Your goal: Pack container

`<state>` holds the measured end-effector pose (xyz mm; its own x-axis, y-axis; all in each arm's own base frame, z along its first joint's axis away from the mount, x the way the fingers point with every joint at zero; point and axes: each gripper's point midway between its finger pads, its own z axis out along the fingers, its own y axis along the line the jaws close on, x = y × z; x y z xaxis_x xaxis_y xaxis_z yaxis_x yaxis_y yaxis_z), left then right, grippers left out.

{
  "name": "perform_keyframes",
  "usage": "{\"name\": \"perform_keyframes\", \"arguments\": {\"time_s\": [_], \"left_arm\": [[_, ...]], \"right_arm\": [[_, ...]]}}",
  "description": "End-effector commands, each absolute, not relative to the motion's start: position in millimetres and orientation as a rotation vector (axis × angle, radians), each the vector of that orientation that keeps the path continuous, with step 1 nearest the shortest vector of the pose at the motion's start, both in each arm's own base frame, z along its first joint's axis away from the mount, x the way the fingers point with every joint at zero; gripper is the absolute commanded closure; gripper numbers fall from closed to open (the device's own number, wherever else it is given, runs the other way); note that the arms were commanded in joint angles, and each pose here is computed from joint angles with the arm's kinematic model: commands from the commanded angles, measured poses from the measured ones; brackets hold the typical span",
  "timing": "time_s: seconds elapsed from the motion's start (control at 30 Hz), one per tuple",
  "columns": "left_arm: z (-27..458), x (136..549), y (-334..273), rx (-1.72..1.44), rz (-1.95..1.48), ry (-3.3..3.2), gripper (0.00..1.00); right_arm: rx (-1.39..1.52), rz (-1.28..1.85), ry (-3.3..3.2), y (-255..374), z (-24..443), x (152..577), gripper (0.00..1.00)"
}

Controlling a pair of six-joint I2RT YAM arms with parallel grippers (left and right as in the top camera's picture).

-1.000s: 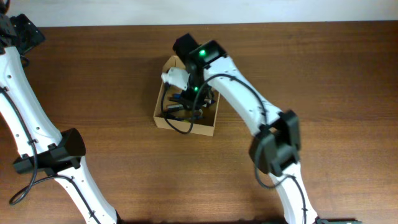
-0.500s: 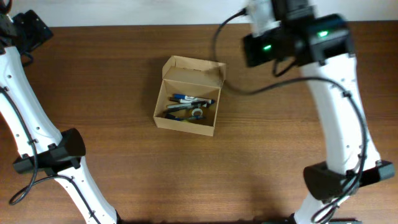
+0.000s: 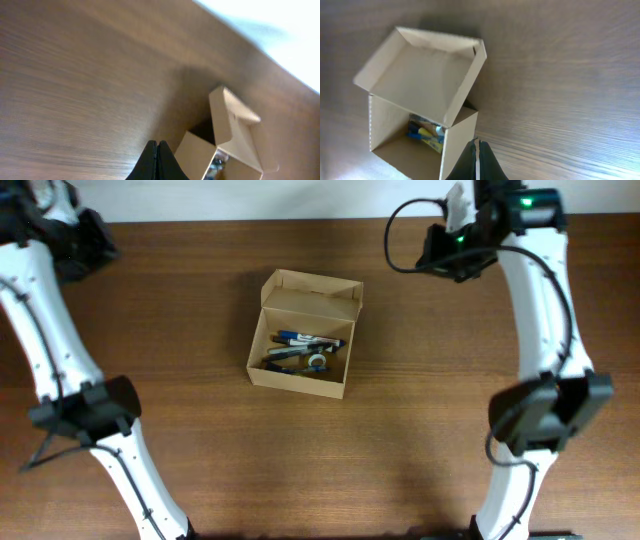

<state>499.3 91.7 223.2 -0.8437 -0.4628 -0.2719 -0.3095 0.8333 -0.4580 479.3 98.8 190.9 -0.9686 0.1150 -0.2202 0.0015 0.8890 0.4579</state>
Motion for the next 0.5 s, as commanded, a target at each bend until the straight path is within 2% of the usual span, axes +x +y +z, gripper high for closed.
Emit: {"name": "perform_keyframes", "arguments": {"time_s": [0.0, 0.23, 0.47], "left_arm": [[180.1, 508.3, 54.9, -0.464, -0.759, 2.734, 0.98], [137.3, 515.4, 12.2, -0.331, -0.797, 2.841, 0.98], [126.1, 518.9, -5.3, -0.265, -0.720, 2.880, 0.96]], "right_arm": [[0.127, 0.923, 2.909, 125.8, 145.4, 478.3, 0.96], [0.145, 1.054, 3.042, 161.3, 74.0, 474.2, 0.96], [-0.009, 1.075, 2.947, 196.5, 63.7, 491.9, 0.96]]}}
